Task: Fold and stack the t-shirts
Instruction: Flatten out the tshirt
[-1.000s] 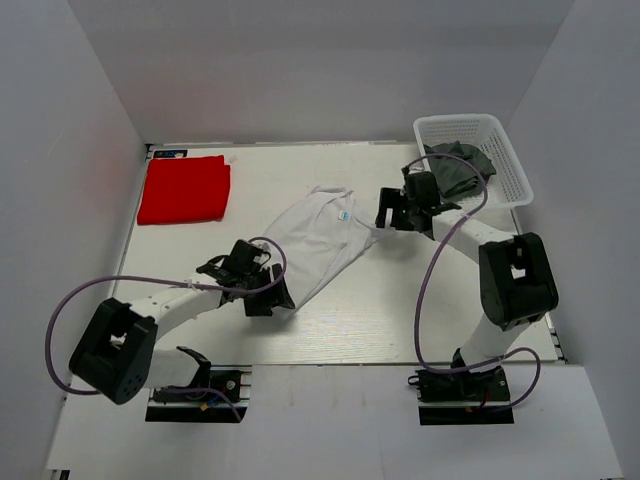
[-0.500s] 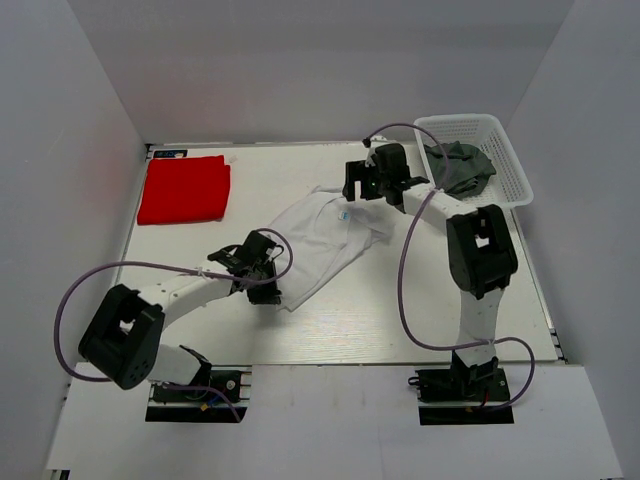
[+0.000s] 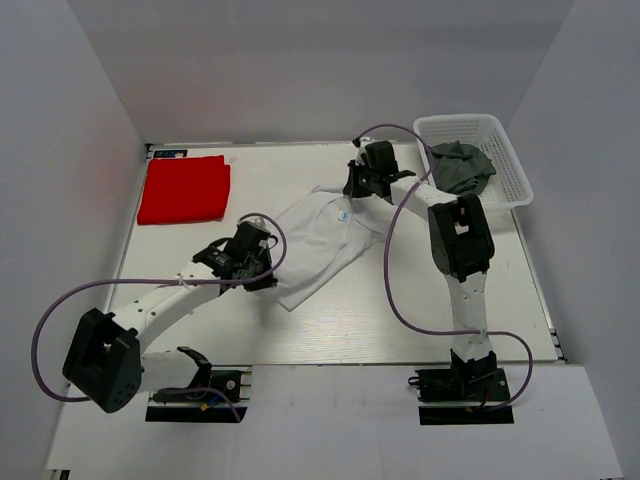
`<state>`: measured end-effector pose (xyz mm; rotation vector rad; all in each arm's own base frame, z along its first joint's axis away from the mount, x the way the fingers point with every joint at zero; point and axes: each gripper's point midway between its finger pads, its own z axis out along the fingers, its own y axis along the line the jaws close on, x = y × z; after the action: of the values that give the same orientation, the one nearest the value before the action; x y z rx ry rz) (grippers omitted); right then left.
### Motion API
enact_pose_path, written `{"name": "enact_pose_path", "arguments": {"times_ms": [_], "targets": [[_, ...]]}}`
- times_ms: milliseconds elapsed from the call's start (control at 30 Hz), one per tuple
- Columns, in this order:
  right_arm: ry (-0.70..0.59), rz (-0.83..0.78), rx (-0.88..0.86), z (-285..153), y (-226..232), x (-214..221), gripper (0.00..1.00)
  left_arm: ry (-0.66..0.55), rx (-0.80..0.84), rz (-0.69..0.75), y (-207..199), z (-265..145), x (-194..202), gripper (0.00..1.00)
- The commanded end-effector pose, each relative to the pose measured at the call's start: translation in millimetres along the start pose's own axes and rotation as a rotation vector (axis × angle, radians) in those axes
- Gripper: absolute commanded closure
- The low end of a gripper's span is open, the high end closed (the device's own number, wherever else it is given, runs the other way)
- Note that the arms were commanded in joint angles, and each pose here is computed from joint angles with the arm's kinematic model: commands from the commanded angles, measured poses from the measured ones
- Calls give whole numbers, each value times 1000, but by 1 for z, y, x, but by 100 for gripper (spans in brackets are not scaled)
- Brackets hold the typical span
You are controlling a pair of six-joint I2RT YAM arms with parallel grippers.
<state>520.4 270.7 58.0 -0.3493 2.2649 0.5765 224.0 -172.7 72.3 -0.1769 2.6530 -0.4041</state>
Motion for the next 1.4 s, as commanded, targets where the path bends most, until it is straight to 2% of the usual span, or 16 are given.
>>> {"name": "enact_pose_path", "arguments": {"times_ms": [0, 200, 300, 433, 533, 600, 633, 700, 800, 900, 967, 1000, 1133, 1267, 1333, 1367], "targets": [[-167, -27, -28, -34, 16, -70, 100, -228, 22, -26, -15, -36, -62, 100], [-410, -39, 36, -84, 26, -187, 100, -680, -88, -60, -44, -130, -208, 100], [-675, -2, 29, -140, 35, -278, 100, -863, -124, -35, -70, -189, -286, 100], [-1079, -50, -147, -284, 90, -376, 100, -1144, -37, -28, -104, -333, -359, 100], [-1201, -122, -189, -356, 109, -387, 100, -1223, -18, 14, -104, -375, -359, 100], [-1171, -149, -153, -353, 99, -376, 100, -1328, 37, 8, -90, -423, -339, 100], [-1220, -204, -122, -394, 105, -376, 100, -1258, 17, 54, -86, -385, -328, 100], [-1132, -208, -58, -372, 85, -348, 100, -1308, 110, 34, -71, -408, -295, 100], [-973, -226, 14, -332, 56, -289, 100, -1139, 190, 57, -68, -322, -254, 100], [-707, -168, 158, -267, 2, -181, 100, -773, 360, 125, -82, -193, -172, 100], [-676, -113, 229, -272, -13, -151, 100, -607, 463, 141, -92, -152, -133, 100], [-555, -64, 301, -245, -41, -92, 100, -433, 546, 178, -99, -124, -92, 100], [-390, -9, 322, -232, -54, -9, 92, -91, 495, 159, -69, -59, -6, 100], [-245, 75, 413, -219, -75, 48, 71, 96, 531, 170, -58, -43, 49, 42], [-231, 111, 439, -218, -81, 51, 63, 138, 591, 214, -66, -49, 63, 0], [-232, 107, 435, -219, -77, 45, 55, 118, 614, 249, -72, -52, 57, 0]]}}
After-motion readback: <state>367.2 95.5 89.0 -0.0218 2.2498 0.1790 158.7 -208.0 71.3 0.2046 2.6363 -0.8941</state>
